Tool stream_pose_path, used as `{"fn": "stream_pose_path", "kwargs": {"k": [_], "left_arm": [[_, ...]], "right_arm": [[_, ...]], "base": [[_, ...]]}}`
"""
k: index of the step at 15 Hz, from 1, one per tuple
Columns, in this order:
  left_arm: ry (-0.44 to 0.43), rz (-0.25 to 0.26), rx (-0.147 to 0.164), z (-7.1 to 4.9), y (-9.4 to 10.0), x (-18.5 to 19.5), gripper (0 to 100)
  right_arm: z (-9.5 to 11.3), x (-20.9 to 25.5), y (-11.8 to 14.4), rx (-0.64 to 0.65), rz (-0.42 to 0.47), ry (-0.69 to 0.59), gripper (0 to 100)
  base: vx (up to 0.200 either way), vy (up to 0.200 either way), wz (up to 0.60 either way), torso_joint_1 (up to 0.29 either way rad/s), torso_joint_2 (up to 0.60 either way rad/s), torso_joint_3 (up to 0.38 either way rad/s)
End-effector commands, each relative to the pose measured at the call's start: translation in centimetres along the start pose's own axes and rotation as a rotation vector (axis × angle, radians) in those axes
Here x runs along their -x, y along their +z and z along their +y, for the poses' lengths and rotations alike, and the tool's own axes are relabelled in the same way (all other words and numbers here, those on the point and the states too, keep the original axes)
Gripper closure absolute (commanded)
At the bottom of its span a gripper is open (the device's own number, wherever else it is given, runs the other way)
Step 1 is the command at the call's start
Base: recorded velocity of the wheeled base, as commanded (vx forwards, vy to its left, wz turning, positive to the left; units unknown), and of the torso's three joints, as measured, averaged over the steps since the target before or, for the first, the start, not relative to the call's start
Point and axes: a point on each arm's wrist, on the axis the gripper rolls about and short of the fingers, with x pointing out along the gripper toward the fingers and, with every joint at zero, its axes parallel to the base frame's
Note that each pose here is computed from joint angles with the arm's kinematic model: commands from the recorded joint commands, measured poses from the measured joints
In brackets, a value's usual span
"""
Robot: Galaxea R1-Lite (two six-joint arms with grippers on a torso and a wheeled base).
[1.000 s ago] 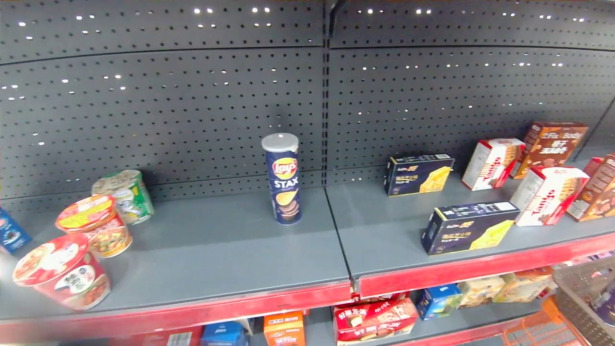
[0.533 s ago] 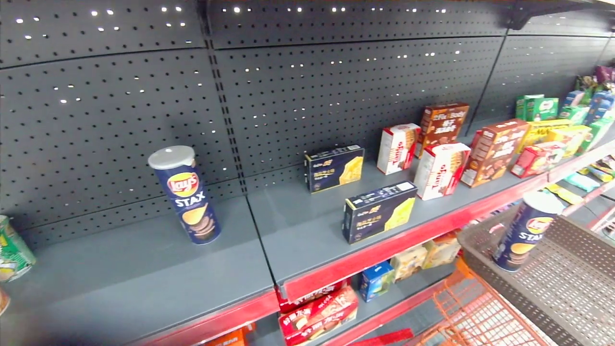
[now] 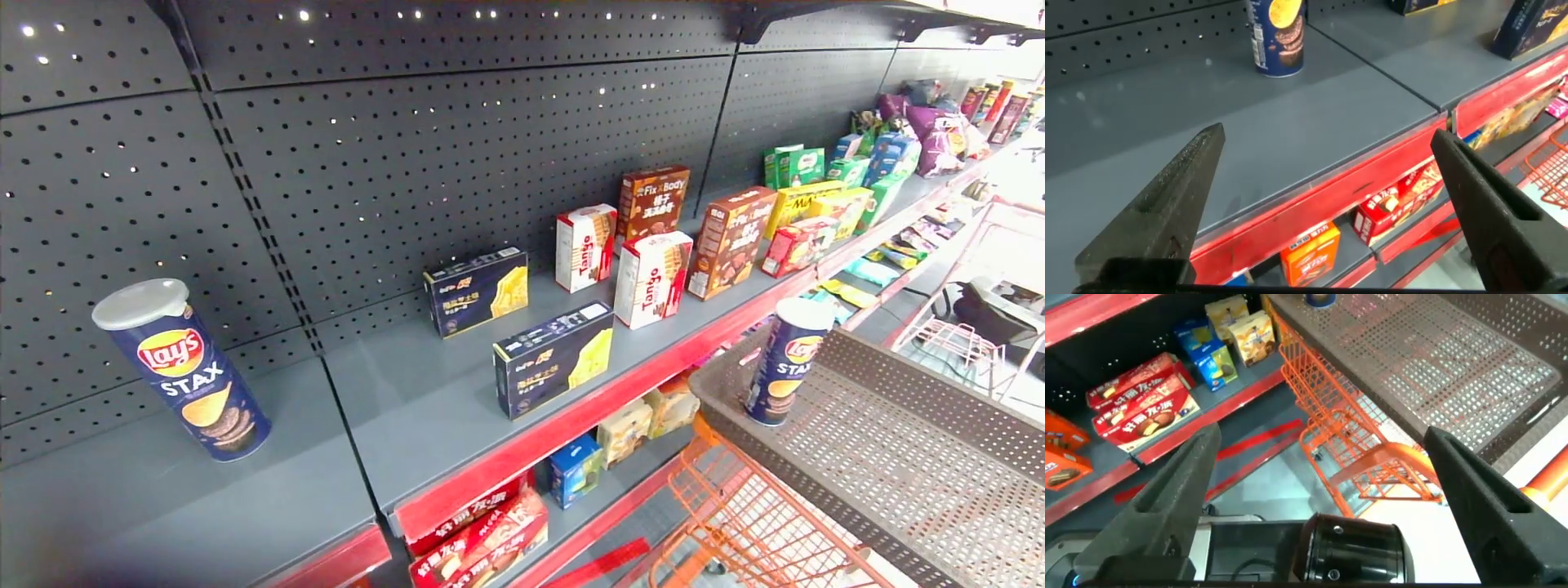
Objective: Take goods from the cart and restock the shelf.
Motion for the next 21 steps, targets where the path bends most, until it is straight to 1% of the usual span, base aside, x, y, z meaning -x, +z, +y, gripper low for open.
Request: {"fn": "stream_pose_path", "kwargs": {"k": [1, 5, 6, 9, 10, 11, 12, 13, 14, 15, 16, 17, 18, 19, 21], "left_arm": [[-0.001, -0.001, 0.001, 0.0, 0.0, 0.0, 0], [0.001, 0.0, 0.001, 0.0, 0.0, 0.0, 0], [-0.002, 0.0, 0.001, 0.0, 0.0, 0.0, 0], [0.001, -0.002, 0.001, 0.0, 0.0, 0.0, 0], [0.001, 0.0, 0.001, 0.0, 0.0, 0.0, 0], [0.001, 0.0, 0.001, 0.0, 0.0, 0.0, 0], [0.001, 0.0, 0.001, 0.0, 0.0, 0.0, 0], [0.001, -0.002, 0.001, 0.0, 0.0, 0.0, 0], [0.001, 0.0, 0.001, 0.0, 0.0, 0.0, 0], [0.001, 0.002, 0.001, 0.0, 0.0, 0.0, 0], [0.001, 0.0, 0.001, 0.0, 0.0, 0.0, 0], [0.001, -0.002, 0.001, 0.0, 0.0, 0.0, 0], [0.001, -0.002, 0.001, 0.0, 0.0, 0.0, 0], [0.001, -0.002, 0.001, 0.0, 0.0, 0.0, 0], [0.001, 0.0, 0.001, 0.0, 0.0, 0.0, 0]], "right_arm": [[0.2, -0.2, -0.1, -0.01, 0.006, -0.02, 0], [0.4, -0.4, -0.6, -0.014, 0.01, -0.019, 0], [0.4, -0.4, -0.6, -0.014, 0.011, -0.019, 0], [0.4, -0.5, -0.6, -0.021, 0.017, -0.028, 0], [0.2, -0.8, -0.4, -0.018, 0.042, -0.015, 0], [0.0, -1.7, -0.1, -0.014, 0.088, -0.009, 0], [-0.3, -2.8, 0.8, 0.018, 0.105, 0.004, 0], [-0.7, -4.5, 1.9, 0.035, 0.093, 0.001, 0], [-1.0, -6.1, 3.1, 0.041, 0.062, -0.014, 0], [-1.1, -6.6, 3.4, 0.045, 0.055, -0.022, 0], [-1.8, -9.5, 5.0, 0.049, 0.047, -0.107, 0], [-2.0, -10.3, 5.3, 0.05, 0.053, -0.134, 0], [-2.0, -10.3, 5.3, 0.05, 0.053, -0.134, 0], [-2.4, -11.9, 6.2, 0.056, 0.101, -0.199, 0], [-2.6, -13.0, 6.7, 0.059, 0.115, -0.268, 0]], "base": [[0.0, 0.0, 0.0, 0.0, 0.0, 0.0], [0.0, 0.0, 0.0, 0.0, 0.0, 0.0], [0.0, 0.0, -0.6, 0.007, 0.0, -0.002], [0.0, 0.0, 0.0, 0.0, 0.0, 0.0], [0.0, 0.0, 0.0, 0.0, 0.0, 0.0], [0.0, 0.0, 0.0, 0.0, 0.0, 0.0], [0.0, 0.0, 0.0, 0.0, 0.0, 0.0], [0.0, 0.0, 0.0, 0.0, 0.0, 0.0], [0.0, 0.0, 0.0, 0.0, 0.0, 0.0], [0.0, 0.0, 0.0, 0.0, 0.0, 0.0], [0.0, 0.0, 0.0, 0.0, 0.0, 0.0], [0.0, 0.0, 0.0, 0.0, 0.0, 0.0], [0.0, 0.0, 0.0, 0.0, 0.0, 0.0], [0.0, 0.0, 0.0, 0.0, 0.0, 0.0], [0.0, 0.0, 0.0, 0.0, 0.0, 0.0]]}}
